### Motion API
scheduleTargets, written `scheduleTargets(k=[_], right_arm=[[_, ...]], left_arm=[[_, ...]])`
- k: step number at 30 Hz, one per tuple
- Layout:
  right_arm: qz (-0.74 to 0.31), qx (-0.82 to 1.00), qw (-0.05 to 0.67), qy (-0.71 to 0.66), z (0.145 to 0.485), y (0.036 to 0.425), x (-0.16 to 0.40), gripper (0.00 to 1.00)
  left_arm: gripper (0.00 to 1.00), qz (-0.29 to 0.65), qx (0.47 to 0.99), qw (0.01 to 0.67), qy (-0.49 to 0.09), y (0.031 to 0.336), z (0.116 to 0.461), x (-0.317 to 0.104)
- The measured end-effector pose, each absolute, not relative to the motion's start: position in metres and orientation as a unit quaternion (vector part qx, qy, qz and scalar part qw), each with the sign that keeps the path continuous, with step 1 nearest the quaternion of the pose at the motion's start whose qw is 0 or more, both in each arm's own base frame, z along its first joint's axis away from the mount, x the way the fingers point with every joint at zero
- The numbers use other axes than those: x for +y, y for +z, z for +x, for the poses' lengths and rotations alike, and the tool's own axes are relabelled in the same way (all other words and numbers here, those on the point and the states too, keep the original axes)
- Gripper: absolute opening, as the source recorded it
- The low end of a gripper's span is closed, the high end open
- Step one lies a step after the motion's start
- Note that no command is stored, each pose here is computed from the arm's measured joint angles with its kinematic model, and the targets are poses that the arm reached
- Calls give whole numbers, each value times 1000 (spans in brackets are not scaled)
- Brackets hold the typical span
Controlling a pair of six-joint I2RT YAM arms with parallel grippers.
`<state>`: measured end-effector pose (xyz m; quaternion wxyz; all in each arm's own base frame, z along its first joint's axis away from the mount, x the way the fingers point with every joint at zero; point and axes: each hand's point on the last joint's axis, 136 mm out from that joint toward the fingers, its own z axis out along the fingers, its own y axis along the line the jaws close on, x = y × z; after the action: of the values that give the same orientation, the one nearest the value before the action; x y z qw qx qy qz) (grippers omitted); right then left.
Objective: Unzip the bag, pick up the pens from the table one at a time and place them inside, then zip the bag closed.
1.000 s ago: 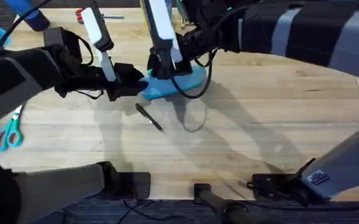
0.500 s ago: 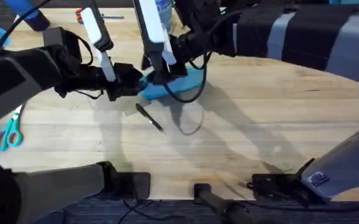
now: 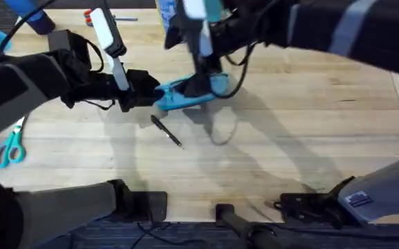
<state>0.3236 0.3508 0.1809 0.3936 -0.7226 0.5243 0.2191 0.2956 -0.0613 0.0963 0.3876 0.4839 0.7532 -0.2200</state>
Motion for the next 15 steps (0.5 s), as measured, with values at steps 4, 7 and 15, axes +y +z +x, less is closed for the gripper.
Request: scheduleTargets(k=[4,7,15], right_arm=[[-706,546,403,200,338,195,326,996],[-698,556,407,193,343,201,314,996],[-698,562,400,193,341,200,311,995]], left_arm=[[42,484,753,388,-220,96,296,-61],[42,484,753,388,-220,96,296,-61],[72,484,753,388,-220,96,296,-61]])
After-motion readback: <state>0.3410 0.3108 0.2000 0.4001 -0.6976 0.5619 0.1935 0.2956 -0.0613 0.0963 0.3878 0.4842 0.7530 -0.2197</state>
